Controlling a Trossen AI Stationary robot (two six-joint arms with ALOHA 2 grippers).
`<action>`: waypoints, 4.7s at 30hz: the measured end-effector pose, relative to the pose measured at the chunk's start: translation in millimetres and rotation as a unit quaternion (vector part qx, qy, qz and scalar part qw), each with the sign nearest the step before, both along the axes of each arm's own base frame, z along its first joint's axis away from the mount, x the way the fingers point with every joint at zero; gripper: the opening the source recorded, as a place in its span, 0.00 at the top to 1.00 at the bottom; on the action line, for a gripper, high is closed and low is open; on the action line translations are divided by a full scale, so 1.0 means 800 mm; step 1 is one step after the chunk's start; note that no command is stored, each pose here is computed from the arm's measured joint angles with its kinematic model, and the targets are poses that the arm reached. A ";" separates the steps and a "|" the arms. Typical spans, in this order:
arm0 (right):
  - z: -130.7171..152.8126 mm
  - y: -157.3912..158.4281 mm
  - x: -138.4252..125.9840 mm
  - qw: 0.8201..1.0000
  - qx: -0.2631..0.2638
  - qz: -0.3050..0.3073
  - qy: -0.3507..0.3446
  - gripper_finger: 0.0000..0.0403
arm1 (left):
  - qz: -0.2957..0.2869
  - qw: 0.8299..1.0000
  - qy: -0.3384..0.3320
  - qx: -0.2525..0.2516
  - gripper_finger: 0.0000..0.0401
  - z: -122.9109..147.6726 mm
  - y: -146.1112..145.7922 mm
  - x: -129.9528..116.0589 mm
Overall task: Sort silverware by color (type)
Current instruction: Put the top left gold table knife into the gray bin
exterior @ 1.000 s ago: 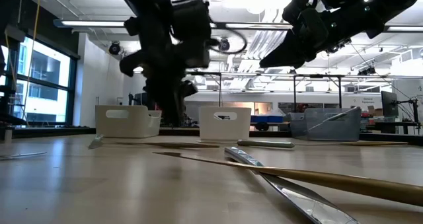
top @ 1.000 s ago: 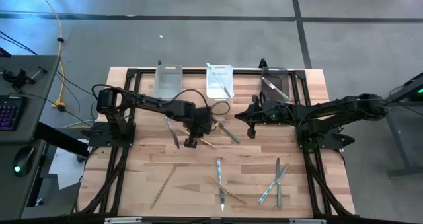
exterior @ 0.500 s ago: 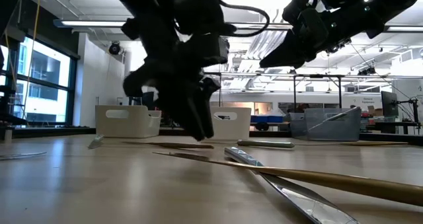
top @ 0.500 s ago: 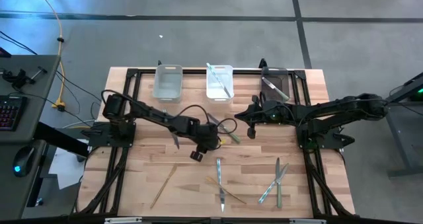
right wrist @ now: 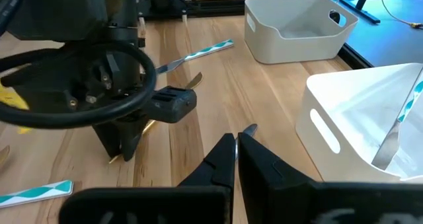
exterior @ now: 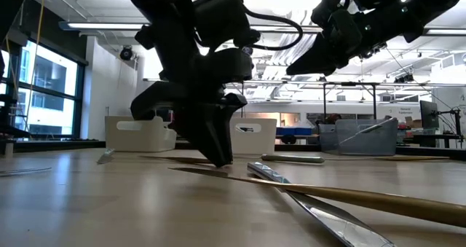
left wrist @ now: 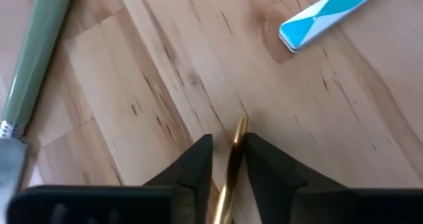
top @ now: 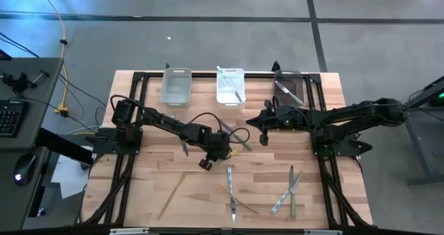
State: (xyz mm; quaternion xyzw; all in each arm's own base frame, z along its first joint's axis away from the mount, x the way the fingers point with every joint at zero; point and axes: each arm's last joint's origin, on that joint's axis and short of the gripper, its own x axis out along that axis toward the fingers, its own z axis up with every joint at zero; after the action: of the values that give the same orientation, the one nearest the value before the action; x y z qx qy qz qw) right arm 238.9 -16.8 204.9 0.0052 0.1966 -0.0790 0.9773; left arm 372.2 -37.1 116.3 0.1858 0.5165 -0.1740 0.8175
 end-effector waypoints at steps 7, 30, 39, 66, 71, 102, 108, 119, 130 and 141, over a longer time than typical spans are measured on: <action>0.000 0.000 0.000 1.000 0.000 0.000 0.000 1.00 | -0.016 1.000 0.010 -0.002 0.98 -0.002 0.004 -0.002; -0.001 0.019 0.000 1.000 -0.007 0.010 0.005 1.00 | 0.110 0.988 -0.077 -0.071 0.99 0.093 0.060 -0.019; -0.001 0.025 0.000 1.000 -0.014 0.005 0.003 1.00 | 0.164 0.970 -0.159 -0.087 0.99 0.173 0.089 -0.055; -0.070 0.035 0.045 0.996 0.071 -0.059 0.014 0.76 | 0.223 0.949 -0.195 -0.108 1.00 0.131 0.113 -0.114; -0.092 0.040 0.073 0.989 0.104 -0.103 0.029 0.66 | 0.242 0.942 -0.199 -0.120 1.00 0.105 0.111 -0.125; -0.138 0.041 0.189 0.968 0.112 -0.157 0.160 0.64 | 0.267 0.915 -0.270 -0.136 1.00 0.049 0.089 -0.152; -0.139 0.043 0.182 0.963 0.101 -0.146 0.201 0.78 | 0.267 0.916 -0.267 -0.136 1.00 0.048 0.089 -0.152; -0.143 0.044 0.175 0.962 0.044 -0.089 0.256 0.98 | 0.269 0.921 -0.249 -0.135 1.00 0.044 0.089 -0.155; -0.143 0.044 0.175 0.962 -0.003 -0.044 0.270 1.00 | 0.249 0.959 -0.128 -0.033 0.83 0.020 0.089 -0.177; -0.143 0.044 0.175 0.962 -0.013 -0.034 0.271 1.00 | 0.259 0.963 -0.076 -0.012 0.71 0.020 0.111 -0.184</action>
State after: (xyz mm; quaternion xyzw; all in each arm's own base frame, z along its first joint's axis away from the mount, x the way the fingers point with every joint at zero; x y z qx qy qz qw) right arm 379.2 18.8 90.5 -0.0226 0.4526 -0.1128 0.8843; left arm 225.0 51.9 132.1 0.0487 0.4810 0.0519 0.8738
